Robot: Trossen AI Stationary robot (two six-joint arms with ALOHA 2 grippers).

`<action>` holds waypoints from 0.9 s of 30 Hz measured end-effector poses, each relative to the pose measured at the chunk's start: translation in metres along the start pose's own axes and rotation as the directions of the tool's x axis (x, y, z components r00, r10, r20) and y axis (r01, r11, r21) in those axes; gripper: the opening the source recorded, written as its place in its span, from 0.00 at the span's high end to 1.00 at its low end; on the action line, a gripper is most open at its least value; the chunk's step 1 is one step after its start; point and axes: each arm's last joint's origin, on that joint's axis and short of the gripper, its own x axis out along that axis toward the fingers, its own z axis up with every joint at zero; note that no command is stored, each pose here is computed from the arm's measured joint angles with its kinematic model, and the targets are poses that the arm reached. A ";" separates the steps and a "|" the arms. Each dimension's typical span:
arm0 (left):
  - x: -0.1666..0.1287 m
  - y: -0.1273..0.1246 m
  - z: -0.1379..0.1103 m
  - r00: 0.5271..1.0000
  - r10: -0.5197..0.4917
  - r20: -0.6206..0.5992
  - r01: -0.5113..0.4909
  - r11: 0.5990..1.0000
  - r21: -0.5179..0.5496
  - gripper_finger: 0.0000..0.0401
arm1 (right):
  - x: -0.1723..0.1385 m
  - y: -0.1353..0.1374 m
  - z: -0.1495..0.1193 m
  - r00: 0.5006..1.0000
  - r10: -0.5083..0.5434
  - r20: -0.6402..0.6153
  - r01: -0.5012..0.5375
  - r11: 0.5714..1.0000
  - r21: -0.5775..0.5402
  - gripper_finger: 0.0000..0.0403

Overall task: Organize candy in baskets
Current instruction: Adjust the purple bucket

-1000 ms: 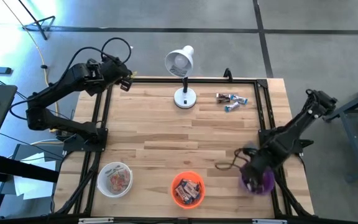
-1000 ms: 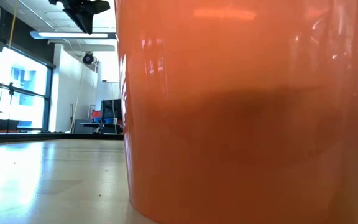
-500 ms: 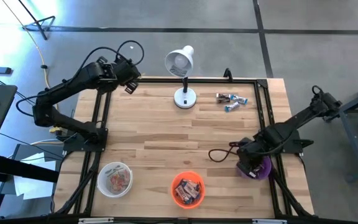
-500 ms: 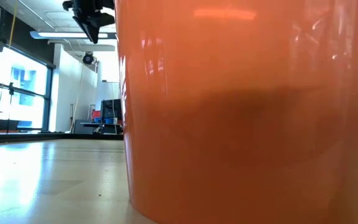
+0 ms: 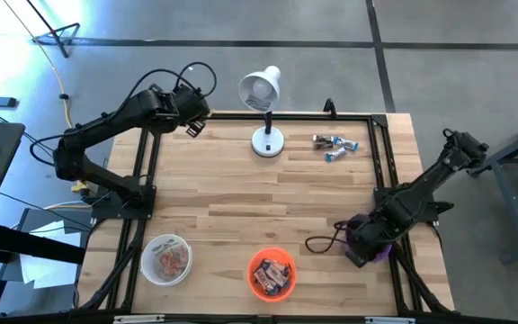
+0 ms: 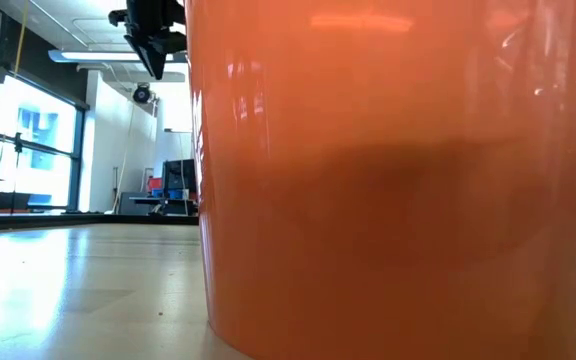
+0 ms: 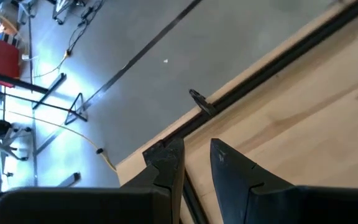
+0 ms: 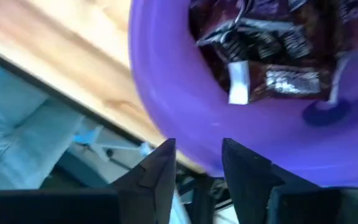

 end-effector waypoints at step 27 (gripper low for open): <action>-0.026 0.036 -0.017 0.994 0.024 0.104 -0.010 0.991 -0.135 0.84 | 0.005 0.008 -0.020 0.989 0.111 0.094 -0.122 0.985 0.120 0.80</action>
